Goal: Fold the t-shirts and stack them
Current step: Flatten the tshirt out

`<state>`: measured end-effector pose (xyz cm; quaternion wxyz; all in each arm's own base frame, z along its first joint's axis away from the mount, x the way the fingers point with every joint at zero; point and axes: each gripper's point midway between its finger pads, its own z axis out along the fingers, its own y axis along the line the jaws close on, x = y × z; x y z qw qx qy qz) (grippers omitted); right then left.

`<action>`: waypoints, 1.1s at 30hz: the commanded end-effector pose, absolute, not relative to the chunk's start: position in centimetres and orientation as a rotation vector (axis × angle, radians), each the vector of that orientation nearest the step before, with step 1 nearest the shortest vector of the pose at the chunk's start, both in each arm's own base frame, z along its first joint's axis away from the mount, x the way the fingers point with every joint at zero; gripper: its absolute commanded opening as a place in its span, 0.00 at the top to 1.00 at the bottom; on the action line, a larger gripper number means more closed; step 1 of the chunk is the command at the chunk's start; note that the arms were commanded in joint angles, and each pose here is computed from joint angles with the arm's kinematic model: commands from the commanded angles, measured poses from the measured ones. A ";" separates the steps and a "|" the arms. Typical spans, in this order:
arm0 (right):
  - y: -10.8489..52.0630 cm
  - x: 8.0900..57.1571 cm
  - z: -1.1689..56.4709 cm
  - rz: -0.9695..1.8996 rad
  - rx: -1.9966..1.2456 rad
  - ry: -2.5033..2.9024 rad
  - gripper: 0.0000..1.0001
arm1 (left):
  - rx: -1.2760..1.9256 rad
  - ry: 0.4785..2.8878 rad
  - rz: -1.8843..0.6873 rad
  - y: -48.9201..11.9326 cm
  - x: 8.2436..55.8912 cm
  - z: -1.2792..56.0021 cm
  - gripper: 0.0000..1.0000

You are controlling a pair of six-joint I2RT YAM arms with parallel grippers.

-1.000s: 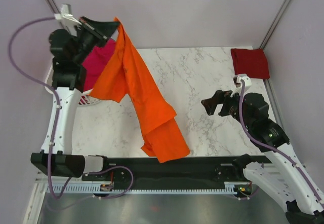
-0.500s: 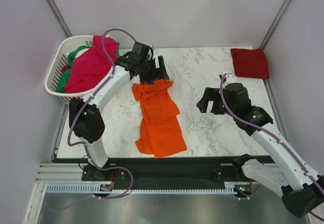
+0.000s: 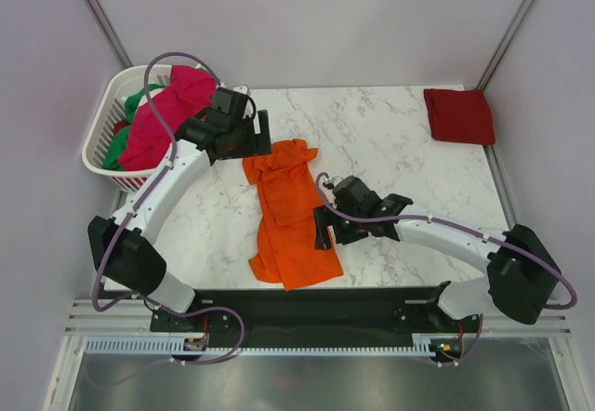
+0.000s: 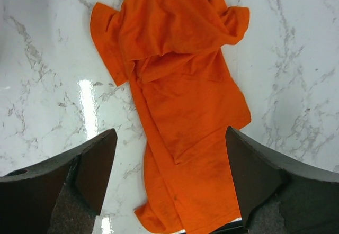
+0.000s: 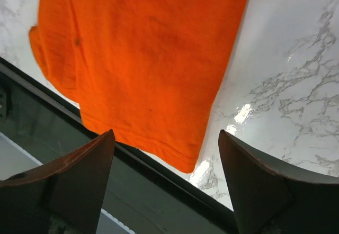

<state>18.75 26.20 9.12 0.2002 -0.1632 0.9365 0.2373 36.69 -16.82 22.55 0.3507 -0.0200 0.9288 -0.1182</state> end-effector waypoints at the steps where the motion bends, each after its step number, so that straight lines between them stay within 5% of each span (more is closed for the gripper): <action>1: 26.9 19.1 7.5 0.656 -0.387 2.635 0.13 | -0.020 2.400 -0.214 -14.8 35.6 22.3 0.10; 6: 26.3 18.5 3.5 0.550 -0.405 2.742 0.19 | -0.034 2.405 -0.206 -13.9 34.5 21.9 0.10; 9: 26.0 17.7 1.7 0.523 -0.405 2.800 0.31 | -0.062 2.397 -0.164 -12.6 34.3 21.3 0.10; 17: 24.8 18.8 1.0 0.437 -0.375 2.801 0.96 | -0.134 2.412 -0.163 -9.7 33.0 19.7 0.10; 24: 11.3 33.1 6.4 0.172 0.247 2.615 1.00 | -0.155 2.391 -0.159 -8.9 32.1 19.8 0.11; 25: 9.4 34.8 7.1 0.136 0.329 2.578 0.99 | -0.157 2.391 -0.165 -8.9 32.0 19.9 0.11; 26: 8.0 36.2 6.6 0.104 0.388 2.578 0.82 | -0.156 2.393 -0.170 -9.0 32.0 19.8 0.11; 28: 4.4 39.9 7.6 -0.006 0.489 2.534 0.26 | -0.154 2.393 -0.194 -9.2 31.8 20.0 0.11; 29: 3.3 40.8 8.2 -0.045 0.512 2.522 0.13 | -0.155 2.392 -0.198 -9.3 31.7 20.0 0.11; 30: 2.9 42.4 10.1 -0.071 0.488 2.482 0.04 | -0.153 2.389 -0.205 -9.3 31.6 20.1 0.11; 33: 4.4 41.5 11.2 -0.011 0.413 2.496 0.02 | -0.153 2.398 -0.206 -9.2 30.9 19.4 0.11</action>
